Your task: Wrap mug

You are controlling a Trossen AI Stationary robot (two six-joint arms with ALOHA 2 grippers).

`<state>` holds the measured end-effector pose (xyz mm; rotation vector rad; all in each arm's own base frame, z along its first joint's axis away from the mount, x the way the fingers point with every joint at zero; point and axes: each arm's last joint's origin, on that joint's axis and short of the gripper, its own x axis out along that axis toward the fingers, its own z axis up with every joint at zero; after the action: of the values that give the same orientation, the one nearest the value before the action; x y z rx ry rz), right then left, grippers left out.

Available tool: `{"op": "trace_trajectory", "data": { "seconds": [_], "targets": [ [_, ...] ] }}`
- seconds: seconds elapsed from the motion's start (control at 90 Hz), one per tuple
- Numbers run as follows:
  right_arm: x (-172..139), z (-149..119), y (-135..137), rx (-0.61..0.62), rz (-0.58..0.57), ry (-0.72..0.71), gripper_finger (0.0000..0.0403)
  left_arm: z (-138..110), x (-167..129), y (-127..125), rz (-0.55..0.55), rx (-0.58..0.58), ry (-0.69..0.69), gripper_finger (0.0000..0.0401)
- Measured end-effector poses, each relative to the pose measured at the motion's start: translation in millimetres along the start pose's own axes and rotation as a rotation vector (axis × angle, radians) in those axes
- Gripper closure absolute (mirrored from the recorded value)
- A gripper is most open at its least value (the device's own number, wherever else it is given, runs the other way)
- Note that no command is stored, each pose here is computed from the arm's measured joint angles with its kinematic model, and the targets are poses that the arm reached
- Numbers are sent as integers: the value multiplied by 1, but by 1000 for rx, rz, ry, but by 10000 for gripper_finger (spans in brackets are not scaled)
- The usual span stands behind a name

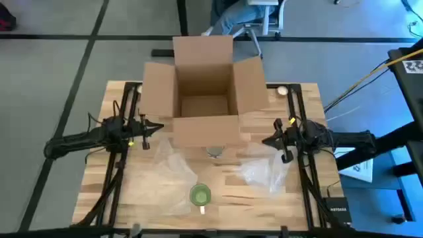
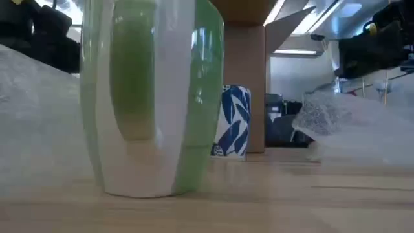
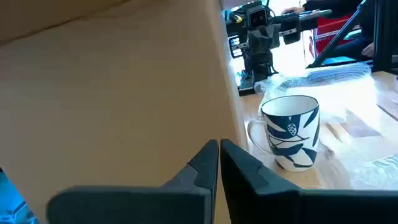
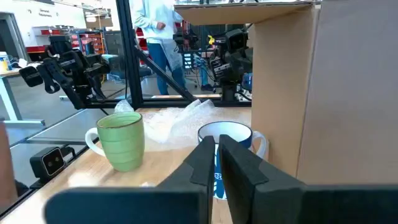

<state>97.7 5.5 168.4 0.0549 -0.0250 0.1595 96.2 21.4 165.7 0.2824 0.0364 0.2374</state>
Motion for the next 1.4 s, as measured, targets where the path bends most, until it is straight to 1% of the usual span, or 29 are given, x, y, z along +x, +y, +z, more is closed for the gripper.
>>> {"op": "trace_trajectory", "data": {
  "seconds": [1.033, 1.089, 1.156, 1.2, 1.311, 1.344, 1.4],
  "targets": [
    [0, 0, 0, 0, 0, 0, 393, 0, 0, 0, 0, 0, 0, 401],
    [0, 0, -1, -17, -21, -2, 393, 0, 0, 0, 0, 0, 0, 401],
    [0, 3, -2, -39, -81, -30, 393, 0, 0, 0, 0, 0, 0, 401],
    [0, 4, -3, 14, -97, -48, 393, 0, 0, 0, 0, 0, 0, 401],
    [0, 4, -2, 285, -56, -55, 393, 0, 0, 0, 1, 0, 0, 401],
    [0, 6, -2, 309, -66, -77, 393, 0, 0, 0, 0, 0, 0, 401],
    [0, 10, -4, 319, -122, -128, 393, 0, 0, 0, 0, 0, 0, 401]
  ]
}}
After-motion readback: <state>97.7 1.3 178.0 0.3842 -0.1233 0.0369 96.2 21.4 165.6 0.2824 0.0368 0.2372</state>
